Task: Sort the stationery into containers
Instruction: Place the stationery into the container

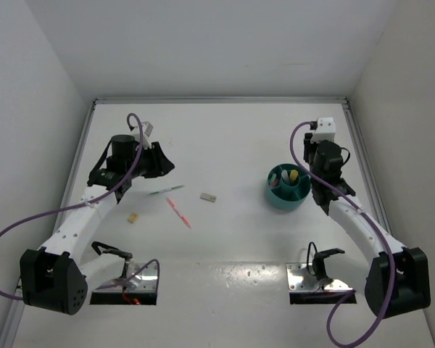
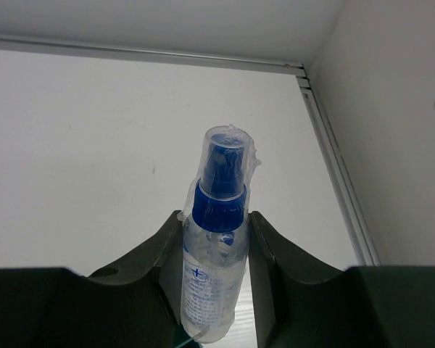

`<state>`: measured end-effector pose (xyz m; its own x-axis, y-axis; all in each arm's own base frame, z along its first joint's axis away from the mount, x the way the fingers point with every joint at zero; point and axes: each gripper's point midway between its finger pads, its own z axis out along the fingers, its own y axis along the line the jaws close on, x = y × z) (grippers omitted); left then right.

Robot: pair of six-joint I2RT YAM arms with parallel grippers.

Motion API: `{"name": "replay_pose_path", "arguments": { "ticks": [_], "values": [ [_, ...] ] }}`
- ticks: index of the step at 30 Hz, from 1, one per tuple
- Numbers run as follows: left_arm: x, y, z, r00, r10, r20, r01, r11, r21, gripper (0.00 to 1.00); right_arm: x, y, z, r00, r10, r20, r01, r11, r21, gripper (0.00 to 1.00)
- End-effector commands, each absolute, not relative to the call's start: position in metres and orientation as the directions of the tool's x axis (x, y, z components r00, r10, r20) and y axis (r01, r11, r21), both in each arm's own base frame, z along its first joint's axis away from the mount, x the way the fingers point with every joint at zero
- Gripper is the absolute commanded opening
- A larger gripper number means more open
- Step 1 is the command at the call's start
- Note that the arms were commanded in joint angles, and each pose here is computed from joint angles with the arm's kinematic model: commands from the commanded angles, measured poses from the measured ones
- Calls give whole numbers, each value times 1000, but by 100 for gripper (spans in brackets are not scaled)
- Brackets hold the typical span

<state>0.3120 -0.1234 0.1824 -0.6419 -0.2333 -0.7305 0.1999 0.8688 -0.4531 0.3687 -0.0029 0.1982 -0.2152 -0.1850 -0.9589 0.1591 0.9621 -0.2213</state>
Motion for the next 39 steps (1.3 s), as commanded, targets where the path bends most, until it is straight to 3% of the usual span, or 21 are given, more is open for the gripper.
{"name": "replay_pose_path", "arguments": {
  "ticks": [1, 20, 31, 35, 39],
  "values": [
    [313, -126, 193, -610, -224, -760, 241, 861, -447, 43, 382, 12, 221, -85, -110, -990, 97, 988, -119, 0],
    [313, -128, 191, -619, -221, -754, 244, 858, -452, 43, 392, 44, 174, -169, -34, -985, -84, 996, -20, 0],
    [313, -128, 191, -619, -221, -754, 244, 858, -452, 43, 385, 57, 134, -292, -30, -956, -164, 986, 19, 0],
    [313, -128, 191, -619, -221, -754, 244, 858, -452, 43, 382, 59, 130, -311, -30, -950, -188, 982, 31, 10],
    [313, -128, 191, -619, -221, -754, 244, 858, -452, 43, 381, 59, 124, -339, -39, -940, -199, 979, 31, 30]
  ]
}}
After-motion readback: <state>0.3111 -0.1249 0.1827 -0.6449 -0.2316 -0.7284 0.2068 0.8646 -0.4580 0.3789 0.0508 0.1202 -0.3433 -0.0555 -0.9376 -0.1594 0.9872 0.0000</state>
